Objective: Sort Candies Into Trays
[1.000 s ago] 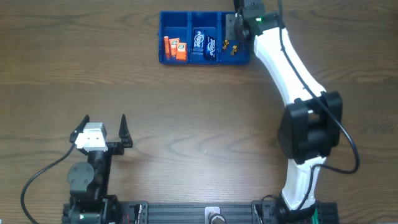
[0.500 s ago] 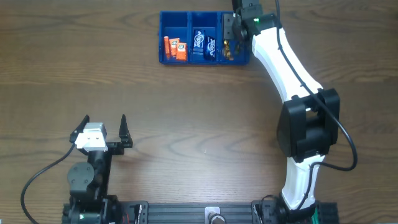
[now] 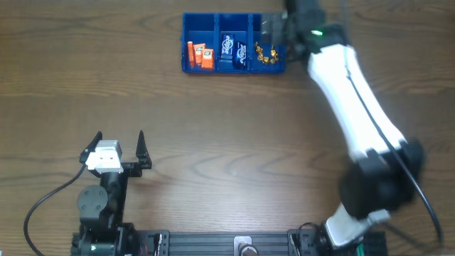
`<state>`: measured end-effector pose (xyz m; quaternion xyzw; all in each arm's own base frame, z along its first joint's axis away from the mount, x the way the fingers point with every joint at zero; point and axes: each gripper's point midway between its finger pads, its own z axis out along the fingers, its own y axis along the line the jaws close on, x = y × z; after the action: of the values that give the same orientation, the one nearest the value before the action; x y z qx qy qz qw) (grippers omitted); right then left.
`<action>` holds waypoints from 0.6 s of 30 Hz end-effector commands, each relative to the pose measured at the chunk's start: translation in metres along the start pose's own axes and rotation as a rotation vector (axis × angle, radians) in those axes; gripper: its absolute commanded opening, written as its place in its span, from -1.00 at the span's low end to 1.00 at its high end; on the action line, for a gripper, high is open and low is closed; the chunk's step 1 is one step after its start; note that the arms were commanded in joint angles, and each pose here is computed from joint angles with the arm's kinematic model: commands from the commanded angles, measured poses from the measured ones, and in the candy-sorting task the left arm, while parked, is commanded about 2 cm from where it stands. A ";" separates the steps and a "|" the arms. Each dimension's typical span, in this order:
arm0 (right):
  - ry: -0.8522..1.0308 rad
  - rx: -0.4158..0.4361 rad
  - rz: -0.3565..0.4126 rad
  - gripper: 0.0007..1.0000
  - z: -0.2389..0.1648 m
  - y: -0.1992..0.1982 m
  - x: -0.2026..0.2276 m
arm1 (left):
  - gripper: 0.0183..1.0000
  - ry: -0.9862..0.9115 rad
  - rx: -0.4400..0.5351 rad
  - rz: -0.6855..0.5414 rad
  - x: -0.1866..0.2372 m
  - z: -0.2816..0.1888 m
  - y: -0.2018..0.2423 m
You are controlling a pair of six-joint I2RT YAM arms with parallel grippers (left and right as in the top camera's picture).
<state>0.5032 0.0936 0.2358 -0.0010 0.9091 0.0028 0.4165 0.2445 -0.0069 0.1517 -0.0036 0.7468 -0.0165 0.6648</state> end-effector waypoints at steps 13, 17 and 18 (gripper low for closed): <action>-0.465 0.161 0.106 1.00 -0.192 -0.123 0.117 | 1.00 0.051 -0.011 0.013 0.018 0.001 0.002; -0.538 0.086 0.100 1.00 -0.188 -0.111 0.151 | 1.00 0.050 -0.011 0.013 0.017 0.001 0.002; -0.551 0.059 0.093 1.00 -0.187 -0.107 0.157 | 1.00 0.050 -0.011 0.013 0.017 0.001 0.002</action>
<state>0.2688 -0.0300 0.2602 0.0811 0.7664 -0.0446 0.6357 0.2445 -0.0070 0.1515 -0.0035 0.7470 -0.0166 0.6646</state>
